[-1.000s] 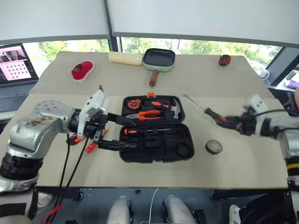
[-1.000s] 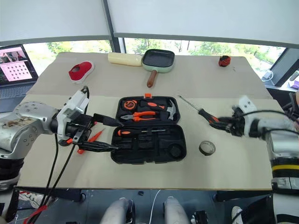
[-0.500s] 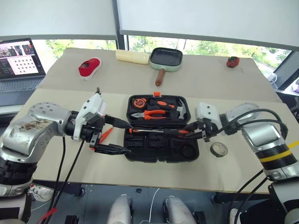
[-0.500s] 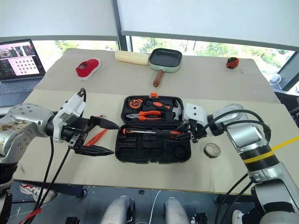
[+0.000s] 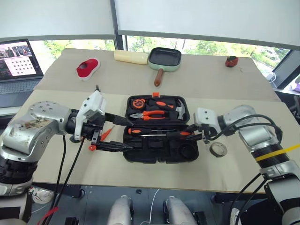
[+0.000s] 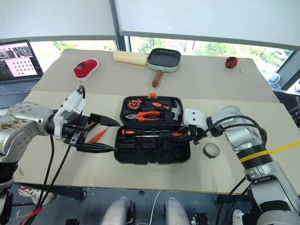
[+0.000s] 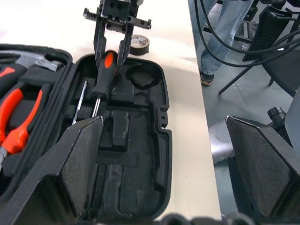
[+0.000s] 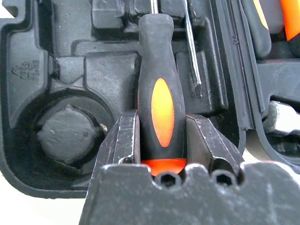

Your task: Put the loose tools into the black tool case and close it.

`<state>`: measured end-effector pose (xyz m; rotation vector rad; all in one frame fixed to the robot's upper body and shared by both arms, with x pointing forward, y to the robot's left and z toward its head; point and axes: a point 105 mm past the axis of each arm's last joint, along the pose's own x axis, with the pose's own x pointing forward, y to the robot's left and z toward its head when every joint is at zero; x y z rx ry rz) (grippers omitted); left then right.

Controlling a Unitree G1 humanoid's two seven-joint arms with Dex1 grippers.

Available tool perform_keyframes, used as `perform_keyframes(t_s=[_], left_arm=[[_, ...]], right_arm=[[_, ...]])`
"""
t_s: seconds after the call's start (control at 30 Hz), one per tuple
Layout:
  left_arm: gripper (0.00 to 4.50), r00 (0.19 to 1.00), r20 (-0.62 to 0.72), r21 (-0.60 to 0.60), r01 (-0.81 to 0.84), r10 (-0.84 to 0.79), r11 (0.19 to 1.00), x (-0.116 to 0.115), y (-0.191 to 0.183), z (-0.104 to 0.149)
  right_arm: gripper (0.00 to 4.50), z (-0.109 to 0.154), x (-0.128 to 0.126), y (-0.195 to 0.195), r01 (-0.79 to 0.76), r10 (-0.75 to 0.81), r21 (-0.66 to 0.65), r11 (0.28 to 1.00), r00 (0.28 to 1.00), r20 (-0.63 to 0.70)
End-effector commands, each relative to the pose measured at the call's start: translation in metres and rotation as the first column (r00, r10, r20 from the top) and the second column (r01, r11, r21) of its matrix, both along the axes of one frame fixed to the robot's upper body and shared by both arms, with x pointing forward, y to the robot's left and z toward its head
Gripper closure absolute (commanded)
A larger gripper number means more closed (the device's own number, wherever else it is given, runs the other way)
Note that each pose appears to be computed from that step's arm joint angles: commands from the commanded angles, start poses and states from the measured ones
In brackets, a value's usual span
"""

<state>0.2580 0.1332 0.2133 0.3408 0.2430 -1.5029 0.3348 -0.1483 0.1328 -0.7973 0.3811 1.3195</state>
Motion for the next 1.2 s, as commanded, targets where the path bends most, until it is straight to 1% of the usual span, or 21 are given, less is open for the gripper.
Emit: perform_keyframes(t_s=[0.03, 0.07, 0.13, 0.2, 0.23, 0.3, 0.4, 0.47, 0.6, 0.7, 0.83, 0.93, 0.97, 1.07, 1.17, 1.2], left_arm=[[0.00, 0.999, 0.043, -0.009, 0.018, -0.017, 1.000, 0.000, -0.003, 0.008], [0.00, 0.999, 0.043, -0.008, 0.018, -0.018, 1.000, 0.000, -0.003, 0.008], [0.00, 0.999, 0.042, -0.008, 0.018, -0.018, 1.000, 0.001, -0.003, 0.007], [0.00, 0.999, 0.042, -0.006, 0.019, -0.018, 1.000, 0.002, -0.003, 0.006], [0.00, 0.999, 0.043, -0.005, 0.020, -0.020, 1.000, 0.002, -0.003, 0.006], [0.00, 0.999, 0.044, 0.000, 0.024, -0.024, 1.000, 0.002, -0.004, 0.005], [0.00, 0.999, 0.044, 0.003, 0.030, -0.030, 1.000, 0.002, -0.004, 0.004], [0.00, 0.998, 0.046, 0.005, 0.030, -0.030, 1.000, 0.003, -0.004, 0.004], [0.00, 0.998, 0.048, 0.008, 0.030, -0.030, 1.000, 0.004, -0.003, 0.004], [0.00, 0.998, 0.050, 0.010, 0.030, -0.031, 0.999, 0.003, -0.003, 0.005], [0.00, 0.998, 0.051, 0.014, 0.023, -0.024, 1.000, 0.005, -0.002, 0.004], [0.00, 0.999, 0.051, 0.023, 0.014, -0.015, 1.000, 0.005, 0.001, 0.001], [0.00, 0.999, 0.051, 0.025, 0.010, -0.011, 1.000, 0.006, 0.002, 0.001], [0.00, 0.999, 0.053, 0.025, -0.006, 0.005, 1.000, 0.007, 0.003, 0.000], [0.00, 0.997, 0.058, 0.020, -0.060, 0.059, 0.998, 0.009, 0.009, -0.002], [0.00, 0.993, 0.052, 0.021, -0.106, 0.105, 0.994, 0.007, 0.017, -0.004]], right_arm=[[1.63, 0.035, -0.005, 0.016, -0.006, 0.008, 0.159, 0.987, 1.000, -0.008], [1.26, 0.041, -0.007, 0.020, -0.005, 0.010, 0.197, 0.980, 1.000, -0.025], [0.64, 0.044, -0.008, 0.023, 0.004, 0.005, 0.225, 0.974, 0.999, -0.037], [0.64, 0.042, -0.007, 0.026, 0.019, -0.009, 0.228, 0.973, 0.999, -0.043], [0.80, 0.040, -0.006, 0.027, 0.027, -0.017, 0.230, 0.973, 0.999, -0.047], [1.31, 0.035, -0.006, 0.031, 0.038, -0.024, 0.244, 0.969, 0.998, -0.061], [2.42, 0.029, -0.005, 0.036, 0.049, -0.031, 0.254, 0.966, 0.997, -0.075], [3.00, 0.024, -0.005, 0.040, 0.055, -0.033, 0.260, 0.964, 0.996, -0.087], [4.41, 0.015, -0.004, 0.046, 0.068, -0.038, 0.265, 0.962, 0.992, -0.117], [4.46, 0.003, -0.003, 0.048, 0.080, -0.051, 0.229, 0.970, 0.991, -0.127], [4.46, -0.028, 0.004, 0.044, 0.101, -0.095, 0.083, 0.991, 0.993, -0.077], [4.46, -0.035, 0.001, 0.041, 0.085, -0.082, 0.037, 0.996, 0.995, -0.062], [4.46, -0.034, 0.002, 0.041, 0.090, -0.088, 0.040, 0.995, 0.995, -0.051], [4.46, -0.022, 0.001, 0.044, 0.096, -0.091, 0.102, 0.990, 0.995, -0.052], [4.46, 0.009, -0.007, 0.052, 0.063, -0.057, 0.232, 0.971, 0.998, -0.031], [4.46, 0.027, -0.010, 0.053, 0.064, -0.059, 0.297, 0.953, 0.998, -0.028]])
